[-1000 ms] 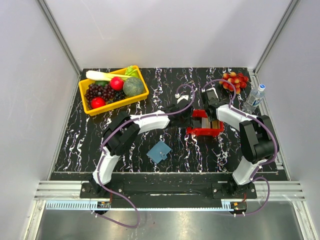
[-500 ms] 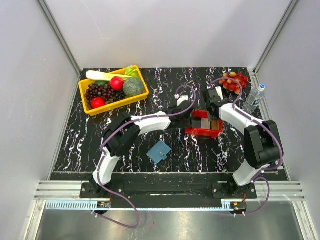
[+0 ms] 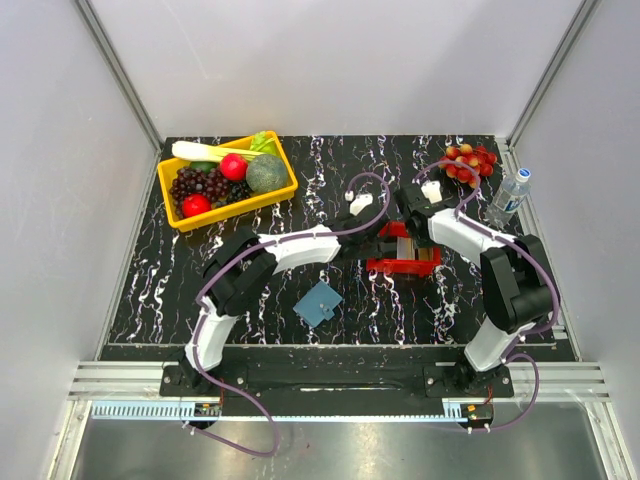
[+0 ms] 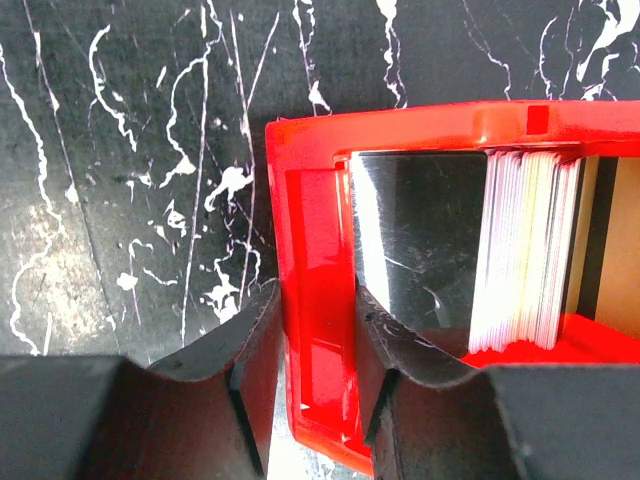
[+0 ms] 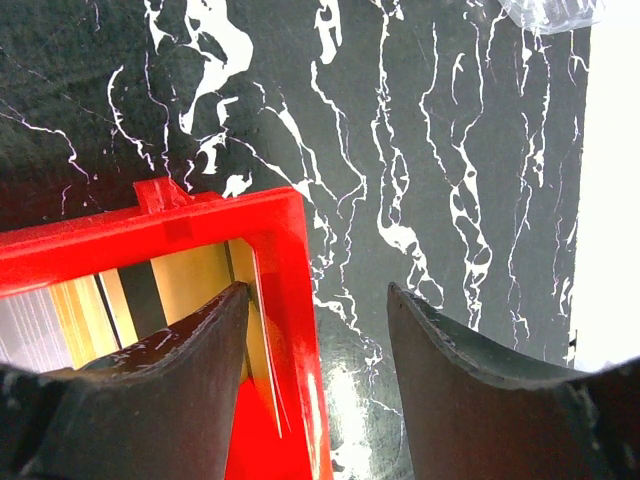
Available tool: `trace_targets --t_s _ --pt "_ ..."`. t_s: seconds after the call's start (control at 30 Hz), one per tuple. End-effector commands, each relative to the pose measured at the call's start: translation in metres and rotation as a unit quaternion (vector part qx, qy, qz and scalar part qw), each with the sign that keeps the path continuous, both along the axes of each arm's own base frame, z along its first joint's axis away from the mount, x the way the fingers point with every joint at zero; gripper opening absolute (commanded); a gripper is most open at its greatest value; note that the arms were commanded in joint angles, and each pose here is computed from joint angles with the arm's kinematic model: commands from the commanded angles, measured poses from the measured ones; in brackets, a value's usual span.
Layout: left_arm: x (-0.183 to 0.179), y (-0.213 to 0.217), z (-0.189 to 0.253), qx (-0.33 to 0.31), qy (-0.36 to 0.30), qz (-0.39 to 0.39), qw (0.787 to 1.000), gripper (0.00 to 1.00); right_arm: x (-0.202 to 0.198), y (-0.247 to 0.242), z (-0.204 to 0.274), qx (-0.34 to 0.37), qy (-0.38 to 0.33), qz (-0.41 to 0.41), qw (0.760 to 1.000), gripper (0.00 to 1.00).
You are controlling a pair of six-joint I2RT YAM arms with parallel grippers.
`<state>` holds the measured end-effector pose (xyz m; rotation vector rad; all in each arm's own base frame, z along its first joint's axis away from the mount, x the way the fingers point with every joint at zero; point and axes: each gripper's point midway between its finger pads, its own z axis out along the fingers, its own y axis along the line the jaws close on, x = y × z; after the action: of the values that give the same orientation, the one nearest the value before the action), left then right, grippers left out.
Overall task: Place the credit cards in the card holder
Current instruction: Pick up the credit card from the storage box.
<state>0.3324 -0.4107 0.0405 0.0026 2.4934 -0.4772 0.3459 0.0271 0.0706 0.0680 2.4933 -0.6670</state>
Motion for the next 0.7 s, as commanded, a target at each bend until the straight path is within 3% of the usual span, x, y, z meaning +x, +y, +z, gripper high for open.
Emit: trace_targets --t_s 0.0,0.2,0.67 --pt "-0.002 0.018 0.023 0.014 -0.021 0.019 0.999 0.0 -0.003 -0.012 -0.007 -0.043 0.001 -0.019 0.999 0.63" --pt "-0.004 0.019 0.022 0.011 -0.019 0.019 1.0 0.0 -0.004 -0.012 -0.011 -0.041 0.001 -0.014 0.999 0.62" --pt "-0.004 0.032 0.017 0.028 -0.024 0.037 0.999 0.0 0.006 -0.023 0.041 -0.09 -0.026 0.012 0.996 0.5"
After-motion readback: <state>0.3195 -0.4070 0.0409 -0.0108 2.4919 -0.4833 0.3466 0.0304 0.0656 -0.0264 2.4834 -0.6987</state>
